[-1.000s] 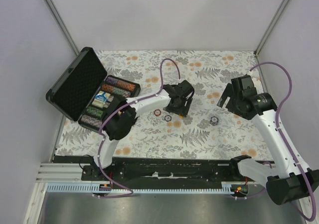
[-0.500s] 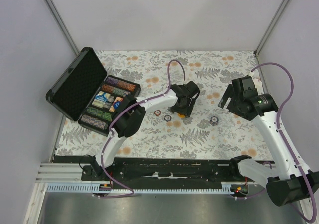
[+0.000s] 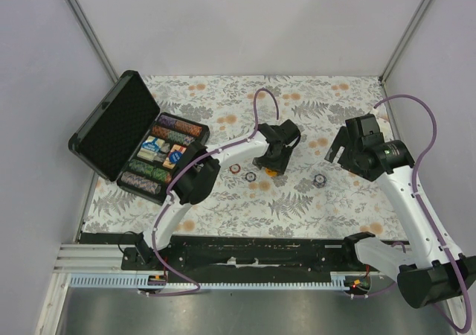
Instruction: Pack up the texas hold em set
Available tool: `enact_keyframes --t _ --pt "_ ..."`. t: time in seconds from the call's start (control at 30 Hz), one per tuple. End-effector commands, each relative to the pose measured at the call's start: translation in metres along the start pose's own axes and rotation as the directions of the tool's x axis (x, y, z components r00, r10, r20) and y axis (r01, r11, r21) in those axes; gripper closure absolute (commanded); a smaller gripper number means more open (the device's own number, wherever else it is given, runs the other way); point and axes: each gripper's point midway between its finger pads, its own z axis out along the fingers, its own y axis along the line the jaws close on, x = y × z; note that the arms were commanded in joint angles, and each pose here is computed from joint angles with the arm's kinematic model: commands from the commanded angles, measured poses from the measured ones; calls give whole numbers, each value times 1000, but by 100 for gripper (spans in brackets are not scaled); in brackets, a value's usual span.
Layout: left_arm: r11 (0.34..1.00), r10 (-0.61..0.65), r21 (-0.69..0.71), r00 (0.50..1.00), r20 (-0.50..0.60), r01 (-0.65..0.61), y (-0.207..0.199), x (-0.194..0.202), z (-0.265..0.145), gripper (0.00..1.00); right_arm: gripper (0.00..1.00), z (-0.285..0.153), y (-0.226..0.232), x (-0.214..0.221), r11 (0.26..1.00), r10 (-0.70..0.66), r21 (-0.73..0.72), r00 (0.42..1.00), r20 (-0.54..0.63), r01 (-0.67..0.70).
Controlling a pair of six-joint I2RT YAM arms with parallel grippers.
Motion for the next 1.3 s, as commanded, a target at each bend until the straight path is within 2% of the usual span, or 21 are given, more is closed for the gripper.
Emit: enact_keyframes --t 0.0,0.17,0.63,0.73,0.87,0.93,1.27 --pt "1000 -1 -2 999 -43 1 -5 9 16 30 2 -2 1 -3 1000 14 -14 1000 19 -14" --pt "1000 -26 -8 998 -54 25 -5 11 21 35 2 -1 2 -2 1000 15 -22 1000 13 -15" --pt "999 -25 -37 997 -71 23 -4 12 33 35 2 -2 4 -1 999 15 -36 1000 14 -15" --pt "999 -28 -36 997 -72 26 -4 13 33 39 2 -2 4 0 999 17 -37 1000 13 -16" --pt "999 -29 -42 996 -80 25 -2 16 33 51 2 -3 3 -1 999 22 -39 1000 19 -21" --pt "999 -28 -44 996 -83 25 -1 17 31 54 2 -4 3 -1 999 19 -40 1000 19 -18" --pt "998 -41 -46 999 -30 39 3 2 9 52 2 -4 4 -1 999 23 -45 1000 20 -22"
